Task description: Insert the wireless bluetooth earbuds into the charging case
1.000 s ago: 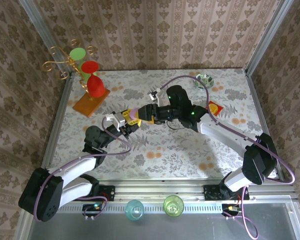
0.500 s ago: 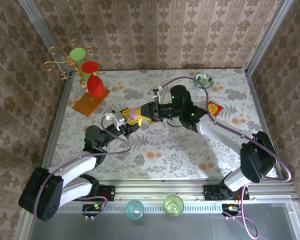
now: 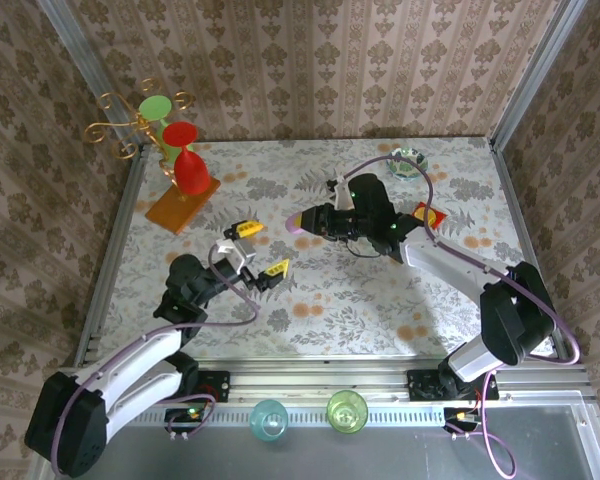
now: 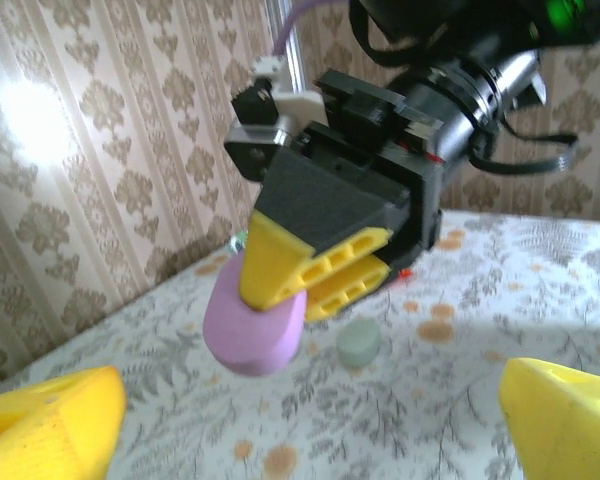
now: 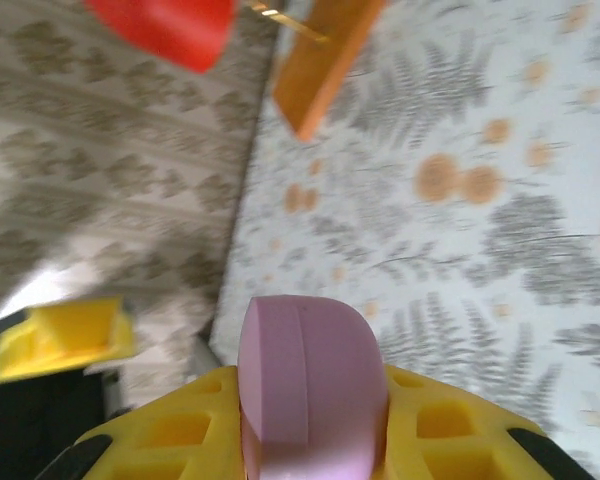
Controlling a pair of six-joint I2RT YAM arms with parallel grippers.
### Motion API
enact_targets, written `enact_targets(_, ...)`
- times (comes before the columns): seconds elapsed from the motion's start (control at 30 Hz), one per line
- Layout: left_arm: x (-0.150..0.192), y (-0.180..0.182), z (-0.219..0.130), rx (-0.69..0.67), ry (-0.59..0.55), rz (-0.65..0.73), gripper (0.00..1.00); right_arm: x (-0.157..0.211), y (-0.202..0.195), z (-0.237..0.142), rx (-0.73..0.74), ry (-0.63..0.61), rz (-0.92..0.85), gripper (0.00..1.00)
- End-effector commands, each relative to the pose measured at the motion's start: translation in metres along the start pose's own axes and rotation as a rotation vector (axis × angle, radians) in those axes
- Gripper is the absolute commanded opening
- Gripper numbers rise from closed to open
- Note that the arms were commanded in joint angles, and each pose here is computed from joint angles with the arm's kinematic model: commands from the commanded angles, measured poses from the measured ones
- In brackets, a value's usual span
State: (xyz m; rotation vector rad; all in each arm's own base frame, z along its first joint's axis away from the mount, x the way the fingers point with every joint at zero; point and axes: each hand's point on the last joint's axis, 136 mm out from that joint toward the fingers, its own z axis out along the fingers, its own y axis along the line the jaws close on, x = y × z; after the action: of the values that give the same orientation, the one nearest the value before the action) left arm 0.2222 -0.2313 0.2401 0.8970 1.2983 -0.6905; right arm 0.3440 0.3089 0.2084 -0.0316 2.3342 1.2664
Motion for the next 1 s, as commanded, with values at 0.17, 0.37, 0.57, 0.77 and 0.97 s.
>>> enact_targets(0.17, 0.069, -0.006, -0.01, -0.041, 0.258, -0.013, 0.98, -0.018, -0.079, 0.054, 0.285, 0.015, -0.055, 0.23)
enact_targets(0.37, 0.077, -0.006, -0.013, -0.043, 0.297, 0.0, 1.0, -0.022, -0.103, 0.092, 0.3, 0.052, -0.005, 0.23)
enact_targets(0.57, 0.081, -0.005, -0.014, -0.05, 0.319, 0.0, 1.0, -0.02, -0.124, 0.108, 0.35, 0.077, 0.0, 0.24)
enact_targets(0.77, 0.082, -0.003, -0.012, -0.057, 0.322, -0.009, 1.0, -0.012, -0.152, 0.114, 0.398, 0.11, 0.028, 0.27)
enact_targets(0.97, 0.076, 0.018, -0.017, -0.18, 0.313, -0.009, 1.0, -0.018, -0.167, 0.099, 0.456, 0.083, 0.005, 0.43)
